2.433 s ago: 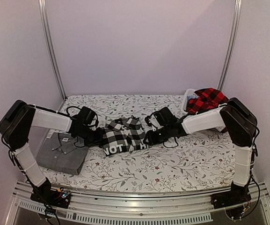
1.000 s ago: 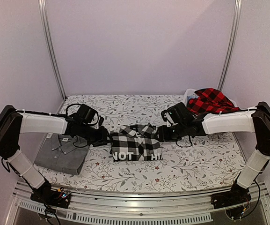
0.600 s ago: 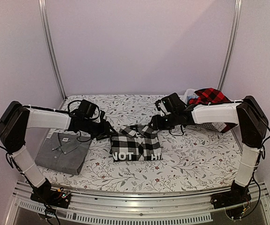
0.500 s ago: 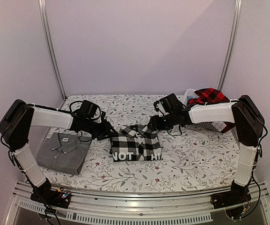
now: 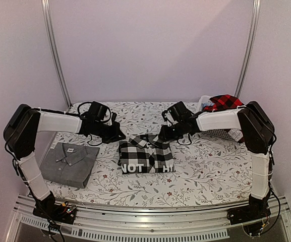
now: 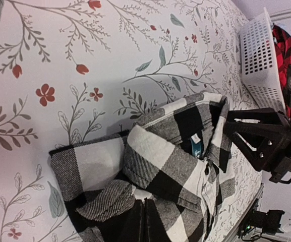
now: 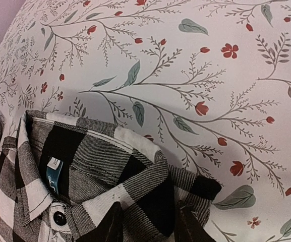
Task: Fold and stack the long sleeve shirts
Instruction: Smooth out the square-folded shirt at the center of the board.
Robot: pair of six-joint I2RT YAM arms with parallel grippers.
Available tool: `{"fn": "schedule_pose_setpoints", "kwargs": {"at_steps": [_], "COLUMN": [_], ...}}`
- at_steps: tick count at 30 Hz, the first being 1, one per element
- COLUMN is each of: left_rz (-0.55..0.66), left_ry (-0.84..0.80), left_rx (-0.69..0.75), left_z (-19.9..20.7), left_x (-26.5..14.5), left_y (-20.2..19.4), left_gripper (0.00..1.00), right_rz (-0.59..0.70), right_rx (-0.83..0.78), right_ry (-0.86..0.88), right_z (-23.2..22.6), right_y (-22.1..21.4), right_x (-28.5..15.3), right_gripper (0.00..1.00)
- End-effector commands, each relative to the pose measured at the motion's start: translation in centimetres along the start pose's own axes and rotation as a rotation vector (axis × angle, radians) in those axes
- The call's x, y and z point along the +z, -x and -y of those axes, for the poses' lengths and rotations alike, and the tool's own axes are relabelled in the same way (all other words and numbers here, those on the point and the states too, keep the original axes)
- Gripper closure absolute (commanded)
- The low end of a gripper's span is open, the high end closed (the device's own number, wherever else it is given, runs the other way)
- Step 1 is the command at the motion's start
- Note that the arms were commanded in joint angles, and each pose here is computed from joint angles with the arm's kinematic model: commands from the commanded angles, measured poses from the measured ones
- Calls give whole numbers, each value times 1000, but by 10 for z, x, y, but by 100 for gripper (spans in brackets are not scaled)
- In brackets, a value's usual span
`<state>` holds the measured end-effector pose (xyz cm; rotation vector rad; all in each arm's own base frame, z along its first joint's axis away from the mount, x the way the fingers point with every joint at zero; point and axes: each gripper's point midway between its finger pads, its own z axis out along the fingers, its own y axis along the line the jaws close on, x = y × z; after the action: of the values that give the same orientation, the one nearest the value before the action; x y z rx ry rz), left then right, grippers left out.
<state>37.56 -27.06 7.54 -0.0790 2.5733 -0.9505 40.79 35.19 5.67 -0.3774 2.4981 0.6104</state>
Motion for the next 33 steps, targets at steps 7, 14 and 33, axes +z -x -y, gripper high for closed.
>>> {"fn": "schedule_pose_setpoints", "kwargs": {"at_steps": [7,14,33], "left_rz": [17,-32,-89], "left_ry": [65,56,36], "left_rx": [19,-25,-50], "left_z": [-16,-25,-25], "left_x": [-8,-2,13], "left_y": [10,-6,-23], "left_gripper": [86,64,73], "right_rz": [12,14,21], "right_rx": [-13,-18,-14], "right_ry": [10,8,9], "right_z": [-6,-7,-9], "right_y": [16,19,22], "right_x": [-2,-5,-9], "right_gripper": [94,94,95]}}
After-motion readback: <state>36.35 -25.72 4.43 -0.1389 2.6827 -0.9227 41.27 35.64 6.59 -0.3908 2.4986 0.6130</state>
